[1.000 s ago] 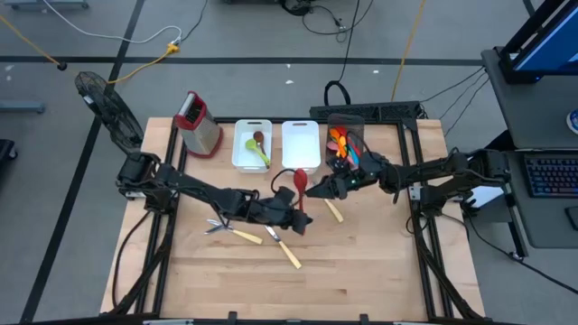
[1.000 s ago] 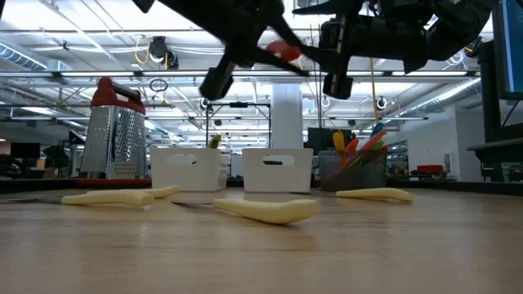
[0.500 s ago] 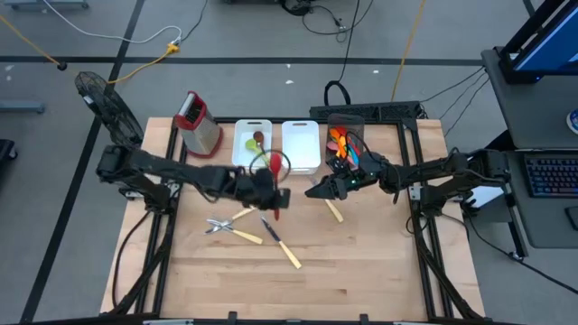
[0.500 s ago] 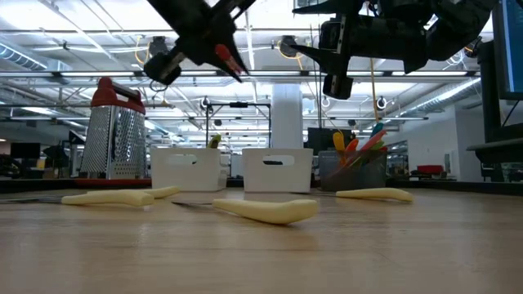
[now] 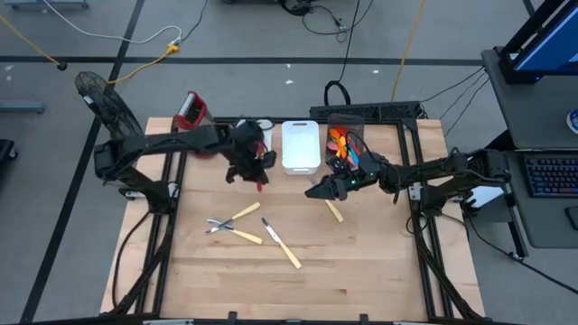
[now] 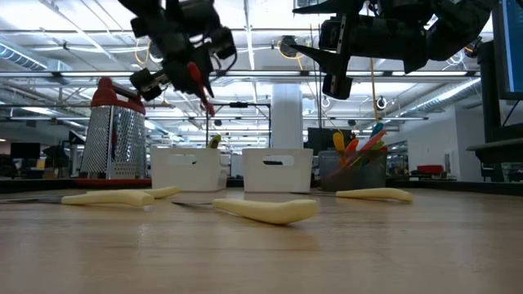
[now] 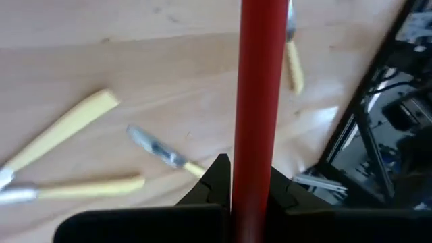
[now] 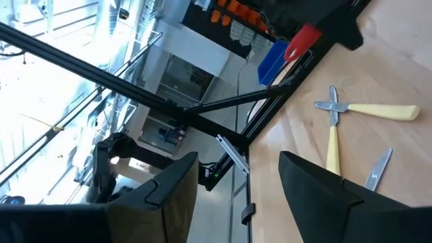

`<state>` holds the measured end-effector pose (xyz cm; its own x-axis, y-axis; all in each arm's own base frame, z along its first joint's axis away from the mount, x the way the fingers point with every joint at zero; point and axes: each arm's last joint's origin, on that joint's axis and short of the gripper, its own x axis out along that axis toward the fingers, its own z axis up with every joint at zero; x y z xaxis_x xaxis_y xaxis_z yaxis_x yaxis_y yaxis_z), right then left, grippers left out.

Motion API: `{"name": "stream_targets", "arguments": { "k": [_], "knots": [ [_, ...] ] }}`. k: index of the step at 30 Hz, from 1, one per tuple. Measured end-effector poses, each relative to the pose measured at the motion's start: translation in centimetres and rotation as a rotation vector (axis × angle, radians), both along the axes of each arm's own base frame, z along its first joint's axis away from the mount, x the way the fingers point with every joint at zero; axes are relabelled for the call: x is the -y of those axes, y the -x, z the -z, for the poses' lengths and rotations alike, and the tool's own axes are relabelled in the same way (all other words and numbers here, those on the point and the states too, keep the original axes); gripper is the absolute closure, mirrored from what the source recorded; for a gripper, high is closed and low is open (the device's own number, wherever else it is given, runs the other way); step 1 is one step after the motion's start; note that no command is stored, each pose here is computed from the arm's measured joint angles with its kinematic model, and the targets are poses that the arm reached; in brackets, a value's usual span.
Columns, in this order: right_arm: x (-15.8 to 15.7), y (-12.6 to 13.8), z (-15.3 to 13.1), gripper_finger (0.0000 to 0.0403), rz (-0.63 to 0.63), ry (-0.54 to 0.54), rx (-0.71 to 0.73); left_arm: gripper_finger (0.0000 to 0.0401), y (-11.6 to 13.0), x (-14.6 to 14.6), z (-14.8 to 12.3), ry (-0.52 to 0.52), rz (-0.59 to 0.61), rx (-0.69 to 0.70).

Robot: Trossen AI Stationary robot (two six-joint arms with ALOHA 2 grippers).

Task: Pick & Place Kitchen Items
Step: Put the red serving spoon into the left white bin

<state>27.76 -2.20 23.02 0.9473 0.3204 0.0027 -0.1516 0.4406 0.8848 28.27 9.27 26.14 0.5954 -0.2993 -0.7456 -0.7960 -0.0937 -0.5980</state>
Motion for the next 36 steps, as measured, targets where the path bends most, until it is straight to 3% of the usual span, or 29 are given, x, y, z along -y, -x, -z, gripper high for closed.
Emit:
{"name": "stream_targets", "arguments": {
  "k": [11,23,36],
  "knots": [
    [0.0,0.0,0.0,0.0203,0.0,0.007,0.003,0.0379,1.6,-4.4,1.9,0.228,-0.094,-0.059],
    [0.0,0.0,0.0,0.0202,0.0,0.028,0.009,0.0379,1.5,-7.9,5.1,0.314,-0.209,-0.108],
    [0.0,0.0,0.0,0.0202,0.0,0.029,0.01,0.0372,2.1,-9.6,5.2,0.348,-0.252,-0.061]
  ]
}}
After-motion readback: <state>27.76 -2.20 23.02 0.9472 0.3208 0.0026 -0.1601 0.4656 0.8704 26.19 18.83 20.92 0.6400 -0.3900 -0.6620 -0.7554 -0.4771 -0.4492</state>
